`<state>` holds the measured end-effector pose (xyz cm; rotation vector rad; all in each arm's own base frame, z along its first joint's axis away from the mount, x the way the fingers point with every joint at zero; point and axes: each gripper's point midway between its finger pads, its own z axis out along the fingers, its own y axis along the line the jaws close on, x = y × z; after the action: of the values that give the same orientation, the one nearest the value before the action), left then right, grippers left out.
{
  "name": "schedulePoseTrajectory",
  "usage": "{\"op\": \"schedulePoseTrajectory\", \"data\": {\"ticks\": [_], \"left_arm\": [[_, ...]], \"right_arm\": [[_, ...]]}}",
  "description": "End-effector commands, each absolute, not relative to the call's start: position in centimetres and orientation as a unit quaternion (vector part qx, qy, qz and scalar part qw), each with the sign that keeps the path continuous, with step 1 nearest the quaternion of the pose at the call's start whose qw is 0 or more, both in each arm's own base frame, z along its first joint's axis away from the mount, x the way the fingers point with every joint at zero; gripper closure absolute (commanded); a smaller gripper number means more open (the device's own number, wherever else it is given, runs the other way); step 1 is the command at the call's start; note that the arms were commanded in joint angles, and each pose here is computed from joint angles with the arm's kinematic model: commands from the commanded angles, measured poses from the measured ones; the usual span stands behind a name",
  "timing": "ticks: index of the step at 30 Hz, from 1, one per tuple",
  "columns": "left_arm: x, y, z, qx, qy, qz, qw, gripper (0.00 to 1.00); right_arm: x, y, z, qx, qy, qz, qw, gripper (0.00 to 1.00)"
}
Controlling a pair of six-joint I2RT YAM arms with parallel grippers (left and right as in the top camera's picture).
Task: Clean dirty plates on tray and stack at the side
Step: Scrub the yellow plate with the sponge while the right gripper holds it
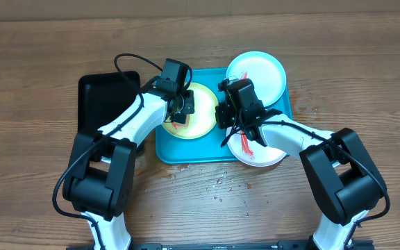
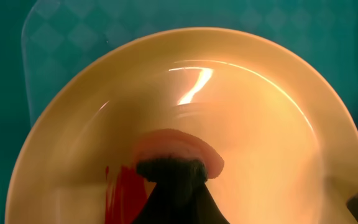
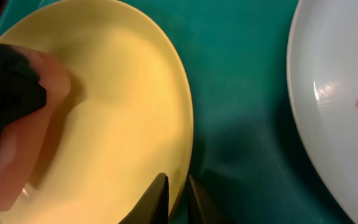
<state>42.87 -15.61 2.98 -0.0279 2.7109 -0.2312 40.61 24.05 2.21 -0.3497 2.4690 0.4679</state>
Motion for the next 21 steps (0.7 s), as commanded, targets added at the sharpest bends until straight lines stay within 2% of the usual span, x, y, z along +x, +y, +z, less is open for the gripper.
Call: {"op": "schedulePoseTrajectory", "data": {"ticks": [1,7,10,21], "left_arm": [[43.3,-15.5,2.9,-0.018,0.974,-0.078,0.213,0.96],[43.1,-15.5,2.0,-0.023,0.976,-0.077,0.203,0.96],[43.0,-15.5,1.6,-0.025,0.977,-0.077,0.198,0.96],[42.4,-17.2,2.5,-0.016,0.974,-0.126,0.185,0.96]], "right_arm": [[41.2,24.4,2.2,-0.130,0.928,0.181,0.300,0.88],[41.1,24.5,1.6,-0.131,0.929,0.181,0.295,0.90],[41.1,24.5,1.6,-0.131,0.929,0.181,0.295,0.96],[41.1,24.4,1.5,-0.102,0.934,0.187,0.288,0.96]]}}
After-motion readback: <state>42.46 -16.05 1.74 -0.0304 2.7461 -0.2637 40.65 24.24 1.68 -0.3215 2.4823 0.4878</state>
